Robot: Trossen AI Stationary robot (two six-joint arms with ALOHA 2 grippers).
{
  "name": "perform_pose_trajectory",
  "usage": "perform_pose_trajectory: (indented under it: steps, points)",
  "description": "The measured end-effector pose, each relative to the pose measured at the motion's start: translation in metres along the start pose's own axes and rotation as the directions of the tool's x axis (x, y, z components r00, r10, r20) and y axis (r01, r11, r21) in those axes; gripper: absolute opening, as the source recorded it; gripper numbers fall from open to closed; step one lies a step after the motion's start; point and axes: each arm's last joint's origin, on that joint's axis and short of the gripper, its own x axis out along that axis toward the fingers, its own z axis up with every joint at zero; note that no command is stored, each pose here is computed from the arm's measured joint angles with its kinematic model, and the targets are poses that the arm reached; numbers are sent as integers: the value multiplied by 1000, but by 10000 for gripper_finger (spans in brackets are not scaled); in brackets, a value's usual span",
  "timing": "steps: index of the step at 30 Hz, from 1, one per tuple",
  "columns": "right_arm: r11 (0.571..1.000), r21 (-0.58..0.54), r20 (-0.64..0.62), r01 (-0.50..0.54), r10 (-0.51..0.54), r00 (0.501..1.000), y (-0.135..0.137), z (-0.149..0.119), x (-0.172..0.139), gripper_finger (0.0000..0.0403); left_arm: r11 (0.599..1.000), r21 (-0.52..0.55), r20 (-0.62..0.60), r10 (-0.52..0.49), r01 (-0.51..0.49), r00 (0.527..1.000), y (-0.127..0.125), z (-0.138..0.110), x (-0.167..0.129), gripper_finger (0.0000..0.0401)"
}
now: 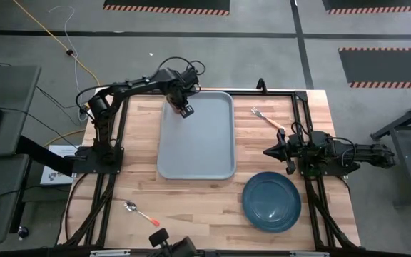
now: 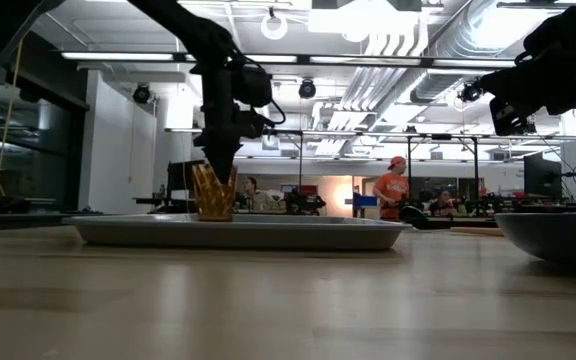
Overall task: Pick and place plate/cup/fork/spoon on tray
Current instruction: Put the transparent brown glass on the top left of the gray tray, then put the yellow fork beside the brown glass on the gray tray
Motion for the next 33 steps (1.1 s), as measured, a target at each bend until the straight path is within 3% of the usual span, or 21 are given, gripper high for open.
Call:
perform_pose_trajectory:
  steps: [9, 19, 26, 33]
  points:
    - [1000, 0, 0, 2, -2, 1000, 0, 0, 0, 0, 1000, -1, -33, 10, -10, 999, 2, -3, 0, 40]
    - [1000, 0, 1, 1, -1, 1000, 0, 0, 0, 0, 999, -34, -18, 7, -8, 1000, 4, -4, -6, 121]
    - [1000, 0, 0, 1, -1, 1000, 0, 0, 0, 0, 1000, -27, 75, 17, -15, 997, 8, 3, -46, 161]
    - [1000, 0, 0, -3, 3, 1000, 0, 0, 0, 0, 994, -104, 211, -4, 27, 977, 11, -7, -117, 168]
